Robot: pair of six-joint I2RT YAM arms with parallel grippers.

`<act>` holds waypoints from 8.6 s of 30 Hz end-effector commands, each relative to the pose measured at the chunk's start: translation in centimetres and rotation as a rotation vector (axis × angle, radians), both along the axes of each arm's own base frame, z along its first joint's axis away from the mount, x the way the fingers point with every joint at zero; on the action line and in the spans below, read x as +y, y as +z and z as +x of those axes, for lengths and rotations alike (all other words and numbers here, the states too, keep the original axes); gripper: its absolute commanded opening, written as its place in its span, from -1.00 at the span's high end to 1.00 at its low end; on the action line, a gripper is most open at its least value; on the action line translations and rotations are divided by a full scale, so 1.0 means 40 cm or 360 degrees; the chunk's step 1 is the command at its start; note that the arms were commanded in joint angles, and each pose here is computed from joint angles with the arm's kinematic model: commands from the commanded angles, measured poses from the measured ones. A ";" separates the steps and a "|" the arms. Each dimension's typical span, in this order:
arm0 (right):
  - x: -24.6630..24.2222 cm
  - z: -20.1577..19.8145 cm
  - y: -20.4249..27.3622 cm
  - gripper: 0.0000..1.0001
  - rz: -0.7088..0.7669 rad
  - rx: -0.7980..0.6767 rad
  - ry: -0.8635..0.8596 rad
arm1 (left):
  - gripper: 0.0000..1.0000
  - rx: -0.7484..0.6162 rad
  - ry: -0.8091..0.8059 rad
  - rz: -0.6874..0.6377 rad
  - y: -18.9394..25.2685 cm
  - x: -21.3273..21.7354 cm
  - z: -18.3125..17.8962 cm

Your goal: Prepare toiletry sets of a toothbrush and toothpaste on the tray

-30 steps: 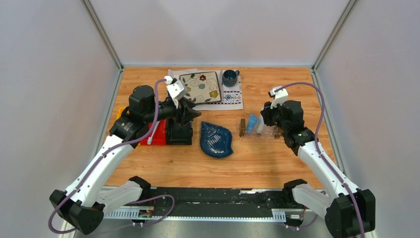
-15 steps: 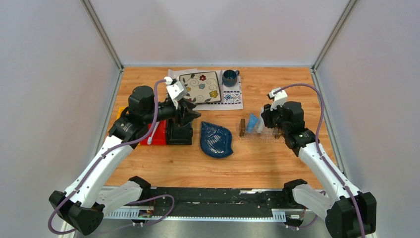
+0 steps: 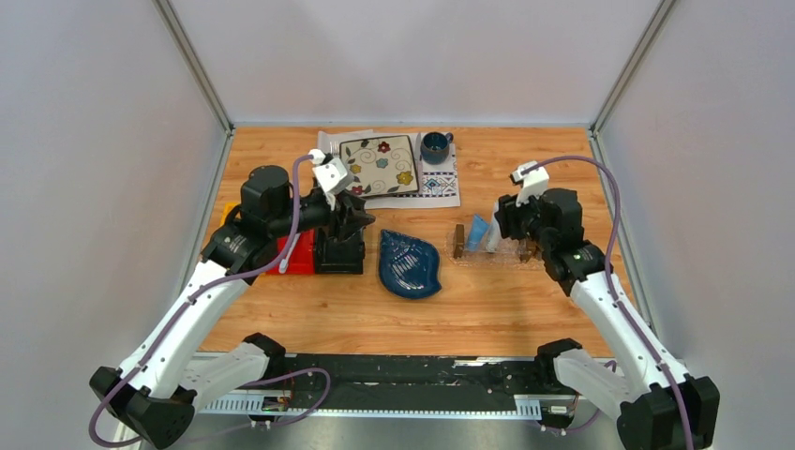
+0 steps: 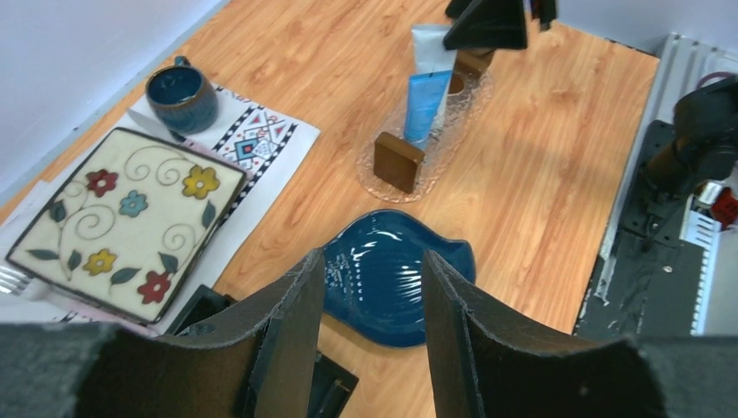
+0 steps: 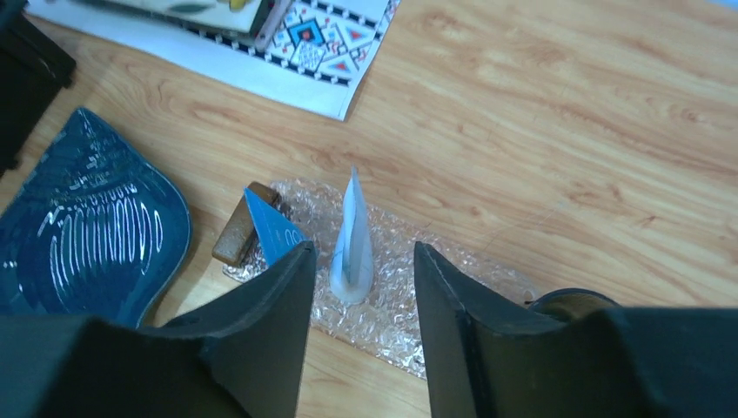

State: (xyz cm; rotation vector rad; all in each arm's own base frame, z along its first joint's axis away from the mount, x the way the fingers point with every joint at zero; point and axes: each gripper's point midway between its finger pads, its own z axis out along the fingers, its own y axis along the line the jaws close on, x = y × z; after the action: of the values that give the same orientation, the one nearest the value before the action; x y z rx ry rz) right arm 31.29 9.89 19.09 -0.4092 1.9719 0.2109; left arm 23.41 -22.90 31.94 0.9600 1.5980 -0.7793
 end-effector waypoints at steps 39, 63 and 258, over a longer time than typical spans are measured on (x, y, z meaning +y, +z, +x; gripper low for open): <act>0.038 0.000 0.306 -0.54 0.0086 -0.0548 0.0186 | -0.06 0.0844 0.0839 0.1240 -0.516 0.518 0.120; 0.034 -0.008 0.304 -0.56 0.0054 -0.0564 0.0190 | -0.02 0.1115 0.0874 0.1289 -0.628 0.574 0.140; 0.530 -0.175 0.368 -0.67 -0.0974 -0.0885 0.1308 | 1.00 0.1104 -0.0189 0.0786 -0.143 0.160 -0.149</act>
State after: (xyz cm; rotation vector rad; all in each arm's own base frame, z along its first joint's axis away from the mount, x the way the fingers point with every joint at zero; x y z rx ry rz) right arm 22.30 30.97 31.92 -1.5566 1.2405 0.1619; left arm 21.67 -17.27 26.42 1.1763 2.2912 -0.7649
